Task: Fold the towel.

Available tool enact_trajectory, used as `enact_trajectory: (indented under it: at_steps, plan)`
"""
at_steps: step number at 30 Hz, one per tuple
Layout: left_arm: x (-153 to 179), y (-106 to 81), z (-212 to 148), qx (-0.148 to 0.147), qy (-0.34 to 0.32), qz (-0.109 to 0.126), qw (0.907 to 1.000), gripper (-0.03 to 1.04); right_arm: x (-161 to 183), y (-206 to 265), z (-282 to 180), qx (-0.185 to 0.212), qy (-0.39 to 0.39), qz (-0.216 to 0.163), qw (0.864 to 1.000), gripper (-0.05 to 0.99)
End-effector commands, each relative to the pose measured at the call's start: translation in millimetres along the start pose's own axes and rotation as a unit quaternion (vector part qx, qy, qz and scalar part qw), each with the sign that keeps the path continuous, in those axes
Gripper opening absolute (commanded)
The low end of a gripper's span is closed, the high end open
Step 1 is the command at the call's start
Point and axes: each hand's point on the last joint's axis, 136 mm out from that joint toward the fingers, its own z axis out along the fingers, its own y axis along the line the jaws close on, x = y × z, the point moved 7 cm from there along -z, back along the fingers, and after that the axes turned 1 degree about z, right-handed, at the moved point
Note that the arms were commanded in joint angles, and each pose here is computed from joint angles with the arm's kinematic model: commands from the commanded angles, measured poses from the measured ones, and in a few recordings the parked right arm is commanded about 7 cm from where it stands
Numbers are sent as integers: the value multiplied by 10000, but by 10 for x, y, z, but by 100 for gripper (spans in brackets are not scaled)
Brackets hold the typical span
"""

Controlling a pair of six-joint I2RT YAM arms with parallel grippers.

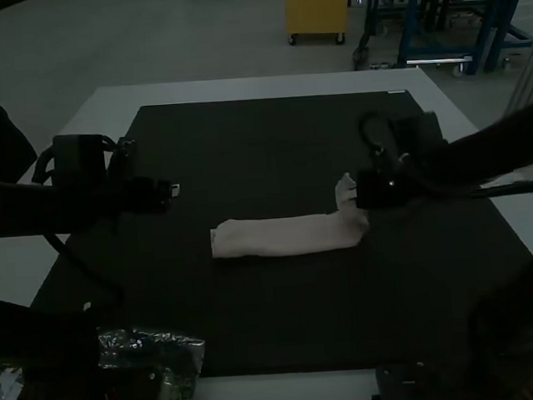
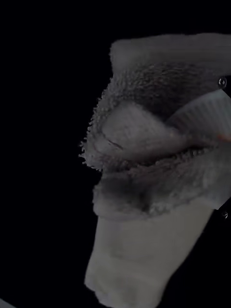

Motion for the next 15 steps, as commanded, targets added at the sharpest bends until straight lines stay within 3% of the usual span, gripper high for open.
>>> enact_trajectory:
  at_steps: [1,12,15]
  plan:
    - [20,0,-6,52,-53,-67,9999,97,-131,325,133,-358,-59,29,9993,-3]
    - [45,13,-5,-18,-135,-104,9999,97,-111,901,589,-987,337,-102,9945,-2]
    - [47,3,-5,13,-138,-215,9997,97,-103,1001,669,-1097,401,-187,9930,-2]
